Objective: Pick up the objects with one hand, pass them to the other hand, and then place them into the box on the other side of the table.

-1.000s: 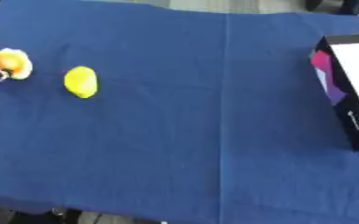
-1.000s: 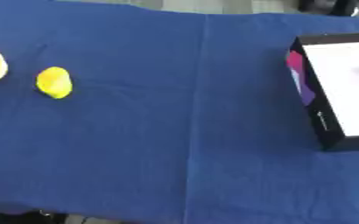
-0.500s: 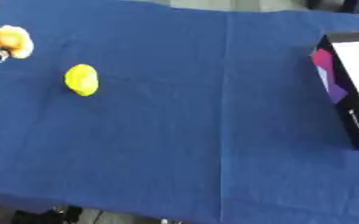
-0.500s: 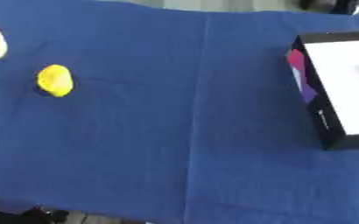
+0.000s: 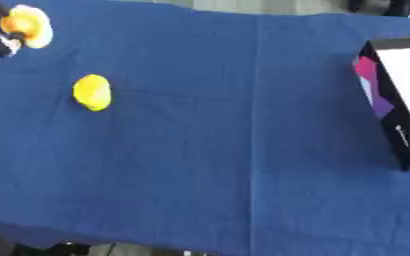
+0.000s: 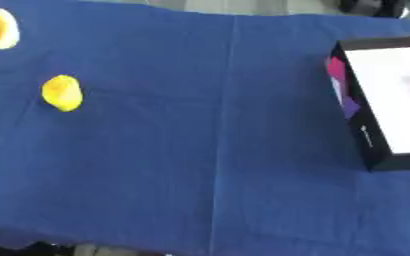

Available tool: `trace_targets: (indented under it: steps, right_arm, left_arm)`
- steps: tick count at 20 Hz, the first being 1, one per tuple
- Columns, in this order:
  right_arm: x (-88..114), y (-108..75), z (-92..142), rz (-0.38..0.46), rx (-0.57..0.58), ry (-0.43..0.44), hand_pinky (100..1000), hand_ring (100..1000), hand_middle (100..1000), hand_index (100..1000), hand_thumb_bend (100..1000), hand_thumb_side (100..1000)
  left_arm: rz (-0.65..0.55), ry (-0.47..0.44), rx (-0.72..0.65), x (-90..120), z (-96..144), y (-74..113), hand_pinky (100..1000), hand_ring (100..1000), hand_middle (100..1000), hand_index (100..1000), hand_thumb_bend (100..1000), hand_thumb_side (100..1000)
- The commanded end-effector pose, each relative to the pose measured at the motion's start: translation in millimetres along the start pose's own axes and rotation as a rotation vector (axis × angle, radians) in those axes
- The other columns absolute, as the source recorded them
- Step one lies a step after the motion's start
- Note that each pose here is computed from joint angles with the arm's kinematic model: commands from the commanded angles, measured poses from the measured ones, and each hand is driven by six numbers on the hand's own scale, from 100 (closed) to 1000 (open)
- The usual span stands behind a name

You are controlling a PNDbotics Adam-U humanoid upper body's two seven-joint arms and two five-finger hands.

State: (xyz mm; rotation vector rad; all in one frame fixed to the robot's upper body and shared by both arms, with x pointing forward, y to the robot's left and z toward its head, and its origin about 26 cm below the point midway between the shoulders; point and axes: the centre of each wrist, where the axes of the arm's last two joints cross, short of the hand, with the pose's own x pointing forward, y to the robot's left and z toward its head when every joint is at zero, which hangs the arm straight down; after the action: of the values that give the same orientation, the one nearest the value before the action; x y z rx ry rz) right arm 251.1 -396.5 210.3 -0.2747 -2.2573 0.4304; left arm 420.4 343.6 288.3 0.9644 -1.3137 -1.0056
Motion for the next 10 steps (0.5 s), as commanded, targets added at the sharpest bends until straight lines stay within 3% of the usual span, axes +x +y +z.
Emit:
trace_targets:
  steps: [1, 10]
  right_arm:
    - [16, -4.8, -20, 0.011, 0.061, -0.066, 921, 1000, 920, 1000, 100, 470]
    - [37, 5.5, -59, -0.045, 0.194, -0.135, 921, 1000, 921, 1000, 100, 470]
  left_arm:
    - [-0.024, -0.083, 0.047, 19, 11, 12.2, 749, 624, 545, 453, 100, 125]
    - [0.034, -0.292, 0.048, 66, 15, -21.1, 754, 611, 540, 452, 100, 158]
